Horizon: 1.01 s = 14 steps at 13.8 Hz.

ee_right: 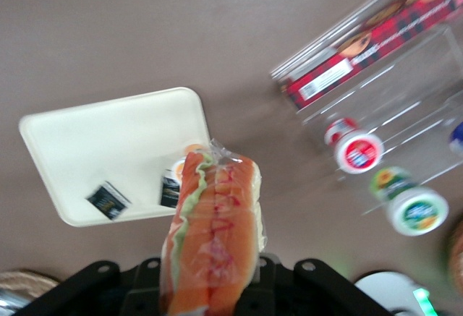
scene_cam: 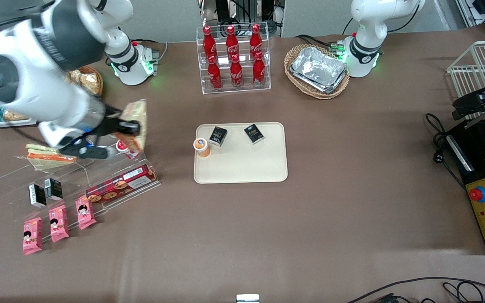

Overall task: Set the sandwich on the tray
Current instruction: 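Carry the held sandwich over to the cream tray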

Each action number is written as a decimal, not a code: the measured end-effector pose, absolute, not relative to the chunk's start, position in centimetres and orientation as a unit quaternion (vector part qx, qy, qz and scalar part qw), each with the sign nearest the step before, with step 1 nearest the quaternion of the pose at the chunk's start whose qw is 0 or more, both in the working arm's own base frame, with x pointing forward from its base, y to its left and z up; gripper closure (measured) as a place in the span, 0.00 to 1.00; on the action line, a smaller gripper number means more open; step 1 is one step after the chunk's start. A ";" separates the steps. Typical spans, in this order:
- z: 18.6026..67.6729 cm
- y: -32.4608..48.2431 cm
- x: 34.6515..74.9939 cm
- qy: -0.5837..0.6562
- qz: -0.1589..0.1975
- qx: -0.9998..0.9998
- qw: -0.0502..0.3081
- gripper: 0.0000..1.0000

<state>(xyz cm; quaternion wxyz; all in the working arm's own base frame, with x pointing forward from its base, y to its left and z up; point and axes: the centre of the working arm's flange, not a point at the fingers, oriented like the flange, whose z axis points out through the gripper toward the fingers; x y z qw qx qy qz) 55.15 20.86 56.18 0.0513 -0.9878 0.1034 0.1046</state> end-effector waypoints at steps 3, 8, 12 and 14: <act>55.2 28.0 53.8 0.207 0.088 -0.973 0.050 0.77; 49.9 36.9 52.9 0.368 0.071 -0.926 0.053 0.77; 41.7 44.8 51.0 0.469 0.032 -0.882 0.025 0.77; 38.2 46.9 50.7 0.521 0.023 -0.853 0.030 0.77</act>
